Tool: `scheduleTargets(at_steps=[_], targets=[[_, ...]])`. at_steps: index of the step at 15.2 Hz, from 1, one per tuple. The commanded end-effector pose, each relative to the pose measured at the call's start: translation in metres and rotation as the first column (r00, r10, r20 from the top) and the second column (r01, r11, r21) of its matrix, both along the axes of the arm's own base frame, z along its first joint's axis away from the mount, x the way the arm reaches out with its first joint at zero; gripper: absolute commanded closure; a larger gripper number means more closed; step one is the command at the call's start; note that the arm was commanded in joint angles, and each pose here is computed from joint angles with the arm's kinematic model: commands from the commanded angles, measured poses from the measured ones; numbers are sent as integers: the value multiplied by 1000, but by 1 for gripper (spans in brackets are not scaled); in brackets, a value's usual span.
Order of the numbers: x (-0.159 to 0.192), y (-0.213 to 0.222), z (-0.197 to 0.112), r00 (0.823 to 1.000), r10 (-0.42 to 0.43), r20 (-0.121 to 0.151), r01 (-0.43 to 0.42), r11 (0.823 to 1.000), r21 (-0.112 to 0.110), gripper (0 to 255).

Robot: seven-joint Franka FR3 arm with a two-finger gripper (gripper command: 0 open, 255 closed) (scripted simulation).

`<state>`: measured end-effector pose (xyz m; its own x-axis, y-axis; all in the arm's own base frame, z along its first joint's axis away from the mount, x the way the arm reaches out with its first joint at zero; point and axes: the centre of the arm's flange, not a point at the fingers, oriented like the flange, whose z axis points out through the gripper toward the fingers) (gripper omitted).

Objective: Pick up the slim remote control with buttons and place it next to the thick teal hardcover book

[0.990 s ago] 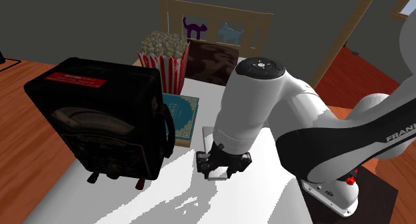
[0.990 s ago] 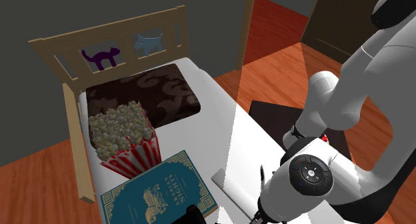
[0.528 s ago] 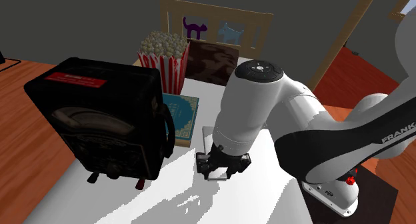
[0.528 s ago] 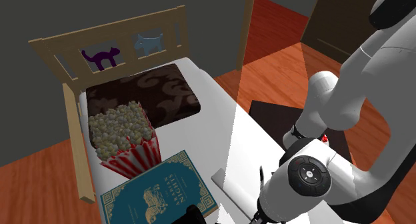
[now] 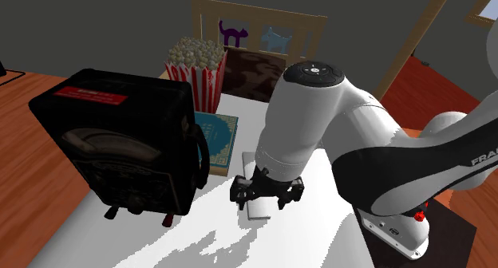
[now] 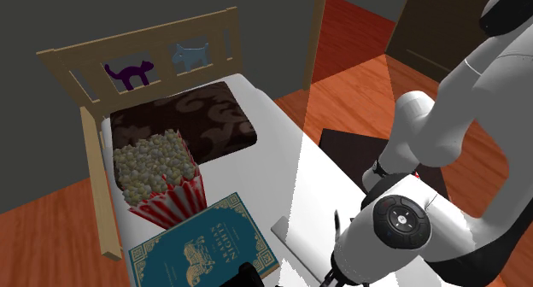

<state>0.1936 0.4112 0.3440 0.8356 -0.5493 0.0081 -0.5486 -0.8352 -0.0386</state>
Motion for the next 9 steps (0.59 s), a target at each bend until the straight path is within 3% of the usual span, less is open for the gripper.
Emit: scheduleTargets(at_steps=[1,9], targets=[[-1,-2,24,1000,1,-2,-1,1000,0,0],[-1,-3,34,1000,1,-2,-1,1000,0,0]])
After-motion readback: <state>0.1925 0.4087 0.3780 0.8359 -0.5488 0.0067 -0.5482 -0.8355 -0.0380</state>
